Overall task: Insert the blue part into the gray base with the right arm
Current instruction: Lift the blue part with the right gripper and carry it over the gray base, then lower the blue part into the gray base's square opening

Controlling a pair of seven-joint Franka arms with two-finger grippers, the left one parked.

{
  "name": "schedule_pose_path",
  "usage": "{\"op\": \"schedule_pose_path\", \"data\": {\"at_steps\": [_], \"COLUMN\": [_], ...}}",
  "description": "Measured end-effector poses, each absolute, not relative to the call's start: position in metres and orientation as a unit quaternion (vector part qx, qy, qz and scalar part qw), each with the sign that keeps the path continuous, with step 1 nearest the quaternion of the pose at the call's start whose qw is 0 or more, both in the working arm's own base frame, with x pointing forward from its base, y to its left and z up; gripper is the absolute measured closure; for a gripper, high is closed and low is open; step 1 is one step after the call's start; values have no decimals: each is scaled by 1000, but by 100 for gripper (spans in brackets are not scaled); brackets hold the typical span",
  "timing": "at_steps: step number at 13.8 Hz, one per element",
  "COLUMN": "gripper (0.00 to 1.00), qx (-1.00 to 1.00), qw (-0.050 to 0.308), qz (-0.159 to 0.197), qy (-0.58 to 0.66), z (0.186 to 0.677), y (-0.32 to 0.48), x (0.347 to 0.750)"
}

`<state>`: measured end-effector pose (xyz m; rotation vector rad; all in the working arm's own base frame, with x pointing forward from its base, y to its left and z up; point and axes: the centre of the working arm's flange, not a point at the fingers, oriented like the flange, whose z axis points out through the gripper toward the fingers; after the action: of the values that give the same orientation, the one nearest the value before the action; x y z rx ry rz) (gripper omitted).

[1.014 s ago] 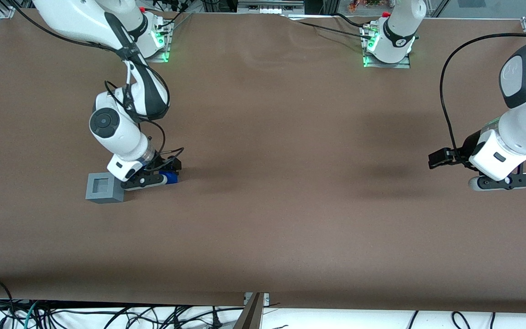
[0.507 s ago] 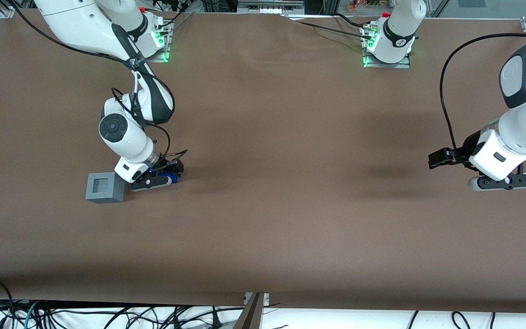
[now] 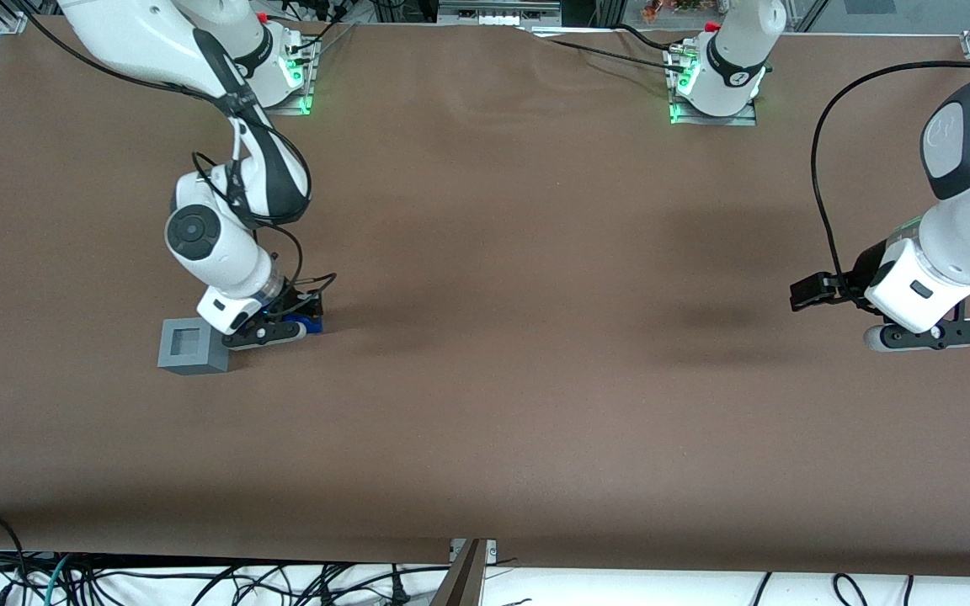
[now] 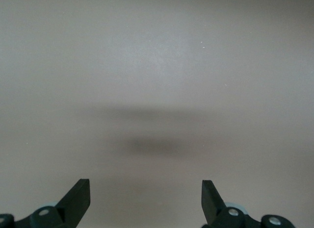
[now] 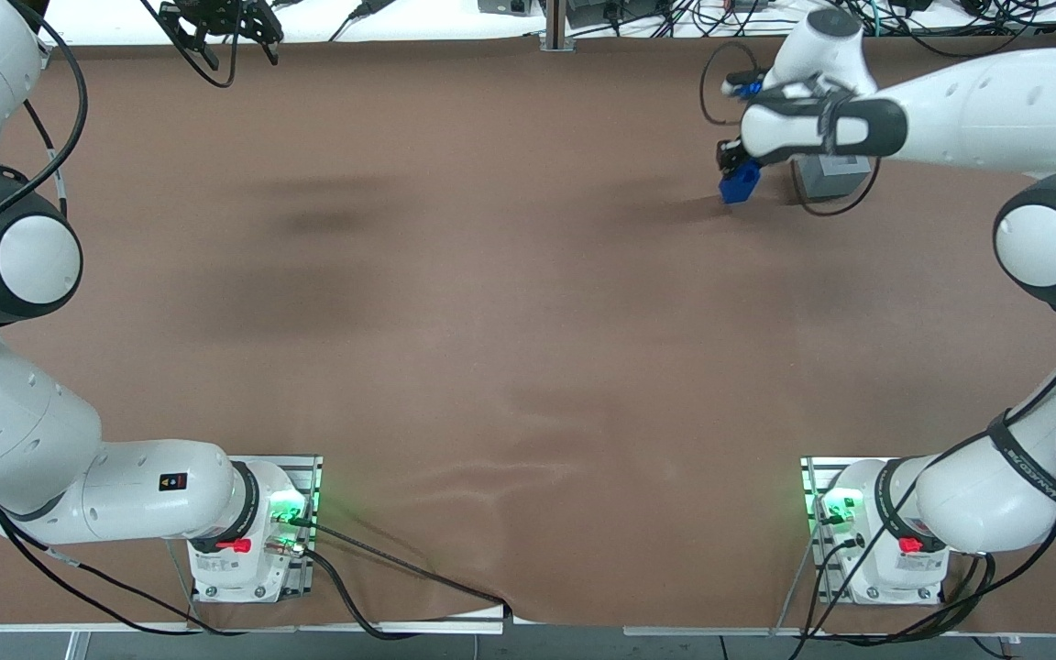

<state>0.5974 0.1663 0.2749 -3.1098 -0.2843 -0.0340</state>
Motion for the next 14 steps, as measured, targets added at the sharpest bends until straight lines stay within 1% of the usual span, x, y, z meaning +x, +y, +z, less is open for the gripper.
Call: {"op": "schedule_pose_path", "data": {"at_steps": [1, 3, 5, 7, 9, 14], "gripper": [49, 49, 49, 49, 49, 49], "qx": [-995, -994, -994, -994, -996, -996], "qw": [4, -4, -6, -8, -7, 1], "qz": [-3, -4, -15, -16, -7, 13], "qy": [-98, -107, -109, -104, -92, -90], "z": [301, 346, 365, 362, 346, 316], "y": [154, 116, 58, 3, -28, -27], "x": [608, 631, 648, 658, 663, 666]}}
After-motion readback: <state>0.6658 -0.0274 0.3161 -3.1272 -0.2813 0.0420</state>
